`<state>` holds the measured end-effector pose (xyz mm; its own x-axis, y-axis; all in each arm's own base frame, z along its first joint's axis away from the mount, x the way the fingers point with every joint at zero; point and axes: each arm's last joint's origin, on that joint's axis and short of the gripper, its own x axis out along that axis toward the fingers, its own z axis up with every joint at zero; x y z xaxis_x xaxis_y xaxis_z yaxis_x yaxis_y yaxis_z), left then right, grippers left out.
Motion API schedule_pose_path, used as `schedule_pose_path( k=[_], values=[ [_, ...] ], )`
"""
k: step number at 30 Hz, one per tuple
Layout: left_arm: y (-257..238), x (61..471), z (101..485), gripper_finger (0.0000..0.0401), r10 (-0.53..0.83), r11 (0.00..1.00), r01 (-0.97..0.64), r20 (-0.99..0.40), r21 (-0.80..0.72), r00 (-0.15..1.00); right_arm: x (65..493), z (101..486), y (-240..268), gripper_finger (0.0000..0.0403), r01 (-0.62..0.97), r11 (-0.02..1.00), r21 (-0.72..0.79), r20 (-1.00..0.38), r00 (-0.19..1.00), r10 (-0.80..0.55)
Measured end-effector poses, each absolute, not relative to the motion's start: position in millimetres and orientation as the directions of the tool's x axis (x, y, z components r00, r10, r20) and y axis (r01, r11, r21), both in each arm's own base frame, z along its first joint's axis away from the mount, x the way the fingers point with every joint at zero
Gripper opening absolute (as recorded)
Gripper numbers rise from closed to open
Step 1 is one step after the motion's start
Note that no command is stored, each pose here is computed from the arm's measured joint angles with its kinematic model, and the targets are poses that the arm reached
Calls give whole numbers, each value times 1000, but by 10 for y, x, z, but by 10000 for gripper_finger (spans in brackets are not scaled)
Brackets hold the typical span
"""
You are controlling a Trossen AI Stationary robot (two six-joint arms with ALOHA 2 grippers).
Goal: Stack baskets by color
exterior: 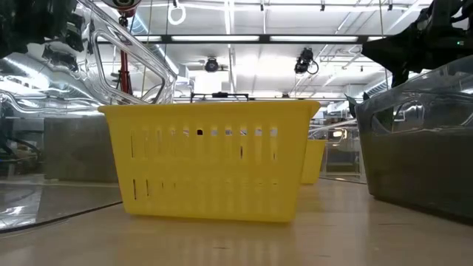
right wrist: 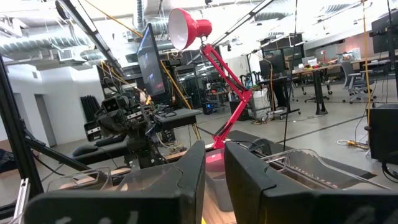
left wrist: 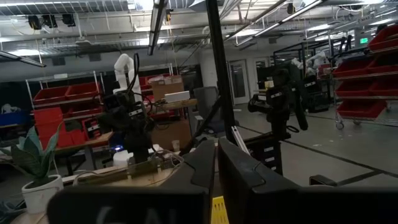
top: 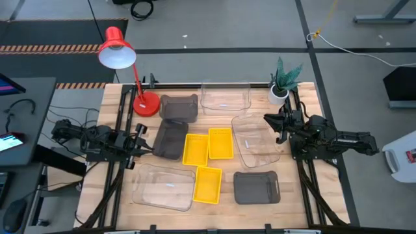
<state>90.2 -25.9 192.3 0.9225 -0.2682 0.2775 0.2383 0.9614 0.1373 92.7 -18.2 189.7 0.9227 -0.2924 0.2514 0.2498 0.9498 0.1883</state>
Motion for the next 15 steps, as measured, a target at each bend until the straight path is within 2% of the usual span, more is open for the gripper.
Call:
schedule_pose_path(
  k=[15],
  values=[
    [-259,901,1925,29,-268,962,238,280,137,922,927,1897,-182,66,250,950,188,251,923,-293]
  ],
)
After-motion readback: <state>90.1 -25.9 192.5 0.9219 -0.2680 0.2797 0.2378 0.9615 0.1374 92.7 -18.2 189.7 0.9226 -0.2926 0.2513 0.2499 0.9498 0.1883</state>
